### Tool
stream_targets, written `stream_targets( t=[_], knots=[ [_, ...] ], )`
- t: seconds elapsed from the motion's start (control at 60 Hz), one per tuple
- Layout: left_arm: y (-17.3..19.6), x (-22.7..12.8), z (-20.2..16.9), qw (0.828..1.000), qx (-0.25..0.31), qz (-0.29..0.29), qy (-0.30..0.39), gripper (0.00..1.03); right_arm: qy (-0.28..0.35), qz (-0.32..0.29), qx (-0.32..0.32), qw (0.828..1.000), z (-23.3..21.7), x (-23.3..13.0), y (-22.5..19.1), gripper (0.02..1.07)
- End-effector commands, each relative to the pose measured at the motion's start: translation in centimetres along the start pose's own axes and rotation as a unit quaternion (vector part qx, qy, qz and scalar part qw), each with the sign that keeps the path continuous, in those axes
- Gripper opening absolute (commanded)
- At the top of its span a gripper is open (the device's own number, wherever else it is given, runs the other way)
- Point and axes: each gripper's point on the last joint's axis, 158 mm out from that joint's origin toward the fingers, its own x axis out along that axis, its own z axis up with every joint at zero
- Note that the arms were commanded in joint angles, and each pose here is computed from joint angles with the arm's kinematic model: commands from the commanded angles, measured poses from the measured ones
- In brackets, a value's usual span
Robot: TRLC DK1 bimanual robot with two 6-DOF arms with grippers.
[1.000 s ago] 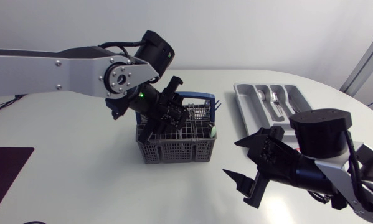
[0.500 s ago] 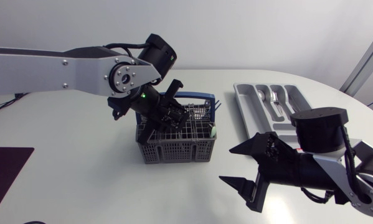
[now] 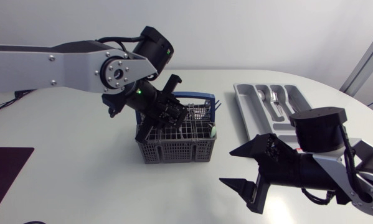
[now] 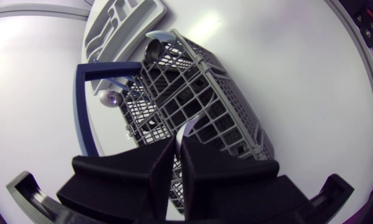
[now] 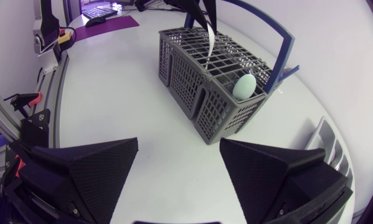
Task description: Unload the cutlery basket into the drawer organizer.
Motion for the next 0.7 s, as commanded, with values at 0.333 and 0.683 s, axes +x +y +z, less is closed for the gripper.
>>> stream_targets(
  t=[0.333,0.683],
  knots=[
    [1.5,-4.2,-0.1,0.999,0.019,0.039,0.010,0.14,-0.002,0.005,0.004,1.000,0.6,-0.3,0.7,0.97],
    [1.4,-6.1,0.0,0.998,0.037,0.046,0.025,0.15,0.000,0.000,-0.005,1.000,0.6,-0.3,1.0,0.97]
  ],
)
